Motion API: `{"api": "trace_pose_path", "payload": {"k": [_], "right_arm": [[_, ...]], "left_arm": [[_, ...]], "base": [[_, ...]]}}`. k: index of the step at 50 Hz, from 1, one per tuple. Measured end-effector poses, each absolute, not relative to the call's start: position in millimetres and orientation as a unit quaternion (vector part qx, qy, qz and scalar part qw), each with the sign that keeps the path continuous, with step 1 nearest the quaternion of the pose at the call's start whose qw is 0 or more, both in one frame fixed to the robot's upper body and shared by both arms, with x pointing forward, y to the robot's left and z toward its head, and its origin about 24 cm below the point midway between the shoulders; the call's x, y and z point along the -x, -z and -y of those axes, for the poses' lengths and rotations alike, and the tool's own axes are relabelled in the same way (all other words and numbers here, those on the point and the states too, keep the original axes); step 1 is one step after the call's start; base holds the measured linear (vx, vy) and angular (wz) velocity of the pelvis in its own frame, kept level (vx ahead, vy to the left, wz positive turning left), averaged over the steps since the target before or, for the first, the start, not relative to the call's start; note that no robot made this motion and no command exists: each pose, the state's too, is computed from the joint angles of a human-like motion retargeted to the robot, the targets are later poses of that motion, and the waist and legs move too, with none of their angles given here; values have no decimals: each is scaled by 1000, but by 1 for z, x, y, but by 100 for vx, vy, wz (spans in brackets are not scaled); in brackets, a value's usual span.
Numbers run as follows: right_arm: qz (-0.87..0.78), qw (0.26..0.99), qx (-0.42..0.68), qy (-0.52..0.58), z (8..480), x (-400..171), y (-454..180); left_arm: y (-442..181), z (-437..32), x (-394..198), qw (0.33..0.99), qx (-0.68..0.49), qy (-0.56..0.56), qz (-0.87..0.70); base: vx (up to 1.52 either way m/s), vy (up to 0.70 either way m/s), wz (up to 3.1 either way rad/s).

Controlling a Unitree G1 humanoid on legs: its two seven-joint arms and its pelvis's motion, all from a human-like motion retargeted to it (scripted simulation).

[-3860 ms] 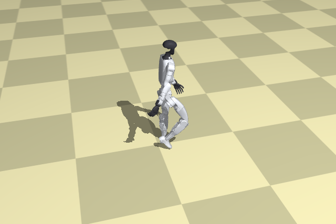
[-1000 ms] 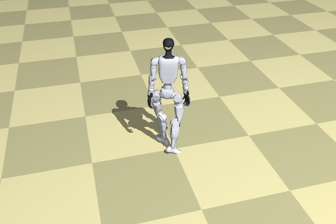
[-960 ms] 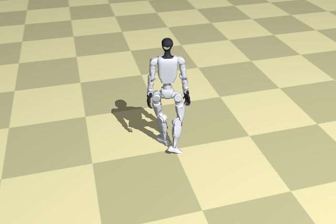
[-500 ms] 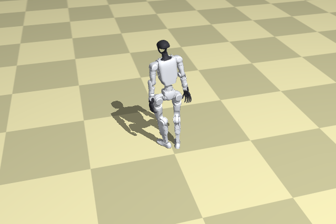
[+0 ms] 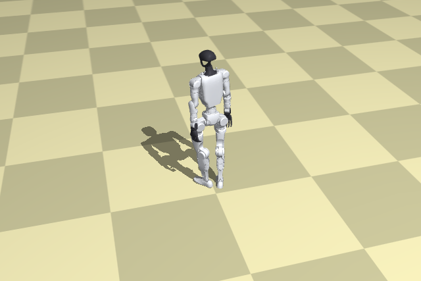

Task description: Upper body actions

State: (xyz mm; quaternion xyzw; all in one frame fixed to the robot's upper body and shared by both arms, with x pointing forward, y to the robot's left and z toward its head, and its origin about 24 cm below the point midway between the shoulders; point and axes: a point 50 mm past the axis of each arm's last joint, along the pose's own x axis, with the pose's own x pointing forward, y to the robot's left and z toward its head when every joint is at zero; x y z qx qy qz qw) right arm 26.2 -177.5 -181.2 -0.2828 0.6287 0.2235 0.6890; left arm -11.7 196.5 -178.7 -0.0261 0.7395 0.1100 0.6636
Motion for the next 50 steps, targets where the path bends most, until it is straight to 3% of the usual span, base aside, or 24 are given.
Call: {"api": "trace_pose_path", "payload": {"k": [15, 20, 25, 32, 40, 50], "right_arm": [[-698, 636, 277, -179, 201, 12, 178], [-699, 629, 289, -178, 209, 8, 177], [-682, 649, 292, -170, 210, -6, 177], [-649, 677, 291, -190, 204, -29, 178], [-605, 727, 279, -167, 192, -58, 177], [-652, 671, 336, -110, 211, -12, 175]], "left_arm": [[178, -201, 5, 675, 15, -120, -728], [179, -191, 14, 660, 62, -163, -731], [179, -183, 29, 636, 117, -202, -736], [176, -187, 50, 614, 98, -196, -758], [176, -216, 6, 673, 41, -163, -721], [171, -240, -1, 683, 12, -183, -707]], "base": [[-7, -3, -7], [-3, 6, -84], [-1, 12, -190], [-1, 17, -147], [-28, 12, -181], [-19, 6, -177]]}}
